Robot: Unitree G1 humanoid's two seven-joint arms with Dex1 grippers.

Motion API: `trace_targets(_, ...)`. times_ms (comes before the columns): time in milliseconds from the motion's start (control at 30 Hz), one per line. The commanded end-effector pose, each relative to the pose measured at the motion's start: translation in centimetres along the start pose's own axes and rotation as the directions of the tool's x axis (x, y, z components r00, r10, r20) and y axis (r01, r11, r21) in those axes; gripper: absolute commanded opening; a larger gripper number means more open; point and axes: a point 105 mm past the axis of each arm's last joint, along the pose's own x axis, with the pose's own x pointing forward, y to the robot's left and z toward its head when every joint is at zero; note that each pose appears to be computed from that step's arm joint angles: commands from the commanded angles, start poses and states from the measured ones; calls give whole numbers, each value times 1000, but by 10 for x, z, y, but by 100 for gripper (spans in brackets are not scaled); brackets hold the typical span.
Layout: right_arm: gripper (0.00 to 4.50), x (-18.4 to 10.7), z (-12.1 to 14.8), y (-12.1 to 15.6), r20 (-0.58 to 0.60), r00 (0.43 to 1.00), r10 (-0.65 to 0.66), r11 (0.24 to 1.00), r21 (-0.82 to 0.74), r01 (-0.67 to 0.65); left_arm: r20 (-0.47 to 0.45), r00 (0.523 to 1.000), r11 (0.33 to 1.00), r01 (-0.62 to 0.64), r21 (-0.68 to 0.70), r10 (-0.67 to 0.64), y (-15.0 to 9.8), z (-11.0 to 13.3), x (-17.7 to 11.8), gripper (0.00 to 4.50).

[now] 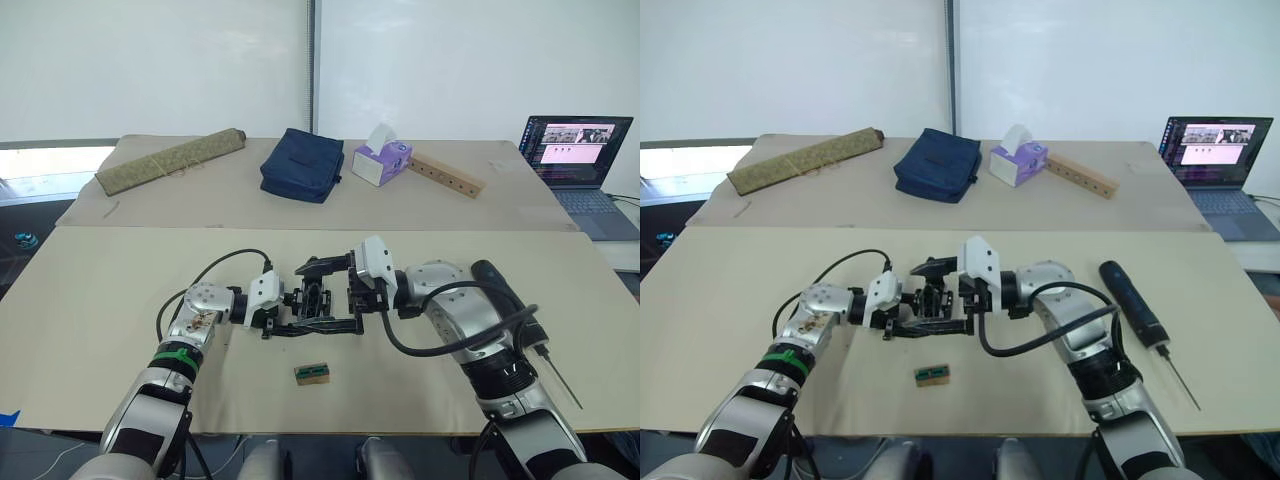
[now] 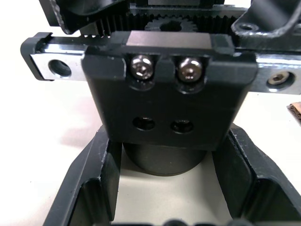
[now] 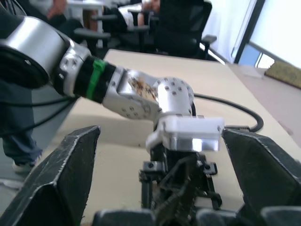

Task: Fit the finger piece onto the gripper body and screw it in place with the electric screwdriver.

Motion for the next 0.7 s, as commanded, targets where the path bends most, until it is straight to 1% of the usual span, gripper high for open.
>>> trace_targets(33,450,-10,35,-7,107,993,-41,996,-78,49,-29,1000,998,-3,-56,1,-6,-13,3,334)
trace_targets(100,450,-14,41,-9,124,991,-57,994,-82,67,-23,1000,999,-22,-44,21,-5,-12,3,418)
trace_targets(133,450,-18,47,-9,134,989,-65,993,-85,77,-7,999,999,-31,-37,31,-4,-10,2,449)
trace_targets(233,450,-26,59,-7,149,985,-84,991,-92,99,29,999,998,-40,-40,42,-5,-8,-7,449)
trace_targets(300,450,-40,65,-4,139,983,-119,987,-87,132,26,998,998,-61,-31,62,-7,-10,-23,449)
trace_targets(400,450,-73,68,2,89,968,-235,969,-55,240,8,996,996,-89,-18,89,-13,-15,-52,449)
trace_targets(467,450,-96,66,6,61,937,-344,938,-17,345,38,989,990,-141,26,140,-12,-8,-71,449)
trace_targets(500,450,-105,64,7,49,916,-397,918,7,397,54,985,986,-167,1,166,-10,-6,-78,449)
trace_targets(533,450,-121,58,13,14,880,-474,881,9,474,91,975,979,-203,2,202,-8,4,-88,449)
trace_targets(600,450,-151,45,30,-66,803,-592,804,7,594,140,963,971,-236,31,229,-8,23,-101,449)
trace_targets(667,450,-182,35,51,-135,698,-703,706,-19,707,169,944,955,-294,44,283,-2,44,-113,449)
trace_targets(700,450,-199,29,63,-179,638,-749,654,-48,755,186,932,947,-321,30,310,0,54,-118,449)
